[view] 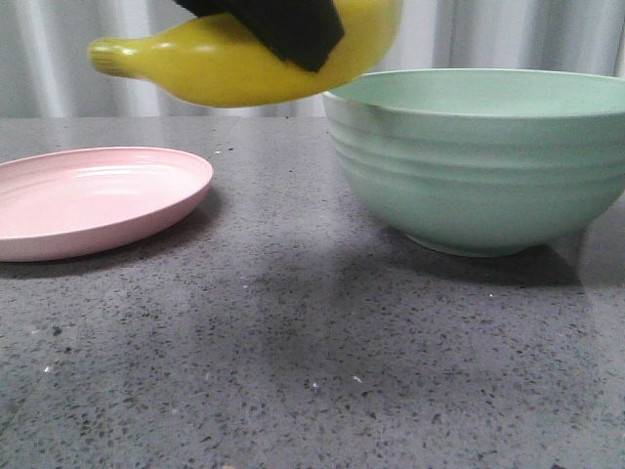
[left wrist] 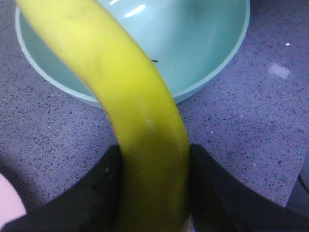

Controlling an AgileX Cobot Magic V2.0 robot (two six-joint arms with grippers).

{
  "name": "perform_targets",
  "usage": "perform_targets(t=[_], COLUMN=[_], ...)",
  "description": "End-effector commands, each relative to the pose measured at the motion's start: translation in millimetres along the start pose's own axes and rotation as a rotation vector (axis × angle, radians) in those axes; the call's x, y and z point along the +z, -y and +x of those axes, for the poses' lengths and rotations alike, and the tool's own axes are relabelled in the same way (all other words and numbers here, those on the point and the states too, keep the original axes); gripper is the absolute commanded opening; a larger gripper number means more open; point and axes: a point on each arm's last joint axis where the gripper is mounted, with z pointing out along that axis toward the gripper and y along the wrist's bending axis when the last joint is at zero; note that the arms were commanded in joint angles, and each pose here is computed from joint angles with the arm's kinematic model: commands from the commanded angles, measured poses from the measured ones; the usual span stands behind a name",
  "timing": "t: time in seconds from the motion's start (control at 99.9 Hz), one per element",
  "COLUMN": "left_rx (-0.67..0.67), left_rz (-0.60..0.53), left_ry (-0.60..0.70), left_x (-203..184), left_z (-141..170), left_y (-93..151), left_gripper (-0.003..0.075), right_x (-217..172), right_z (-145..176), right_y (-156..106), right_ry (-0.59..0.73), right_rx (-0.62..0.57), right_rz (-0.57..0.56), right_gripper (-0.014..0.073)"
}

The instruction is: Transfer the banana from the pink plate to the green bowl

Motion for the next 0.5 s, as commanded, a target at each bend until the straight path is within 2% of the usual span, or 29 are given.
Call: perform_targets(t=[0.0,0.22,0.49], left_rx=[0.012,0.01,-0.005], left_rz=[0.01,0.012,0.025], left_ry=[0.132,0.132,0.133], left_x=[-20,-20,-20], left_z=[-16,-16,-16], left_y=[6,6,8], left_gripper=[-0.002,-0.002,-0.002], right_x=[8,50,66], right_z=[-19,-24,-25], right_y=[-13,-24,-21], right_ry=[0.073,0.008,-0.012], right_rx=[0.033,0.076,0.089], right_rz=[-0.066,-0.112,-0.1], right_gripper=[0.0375,0.0375,0.0375])
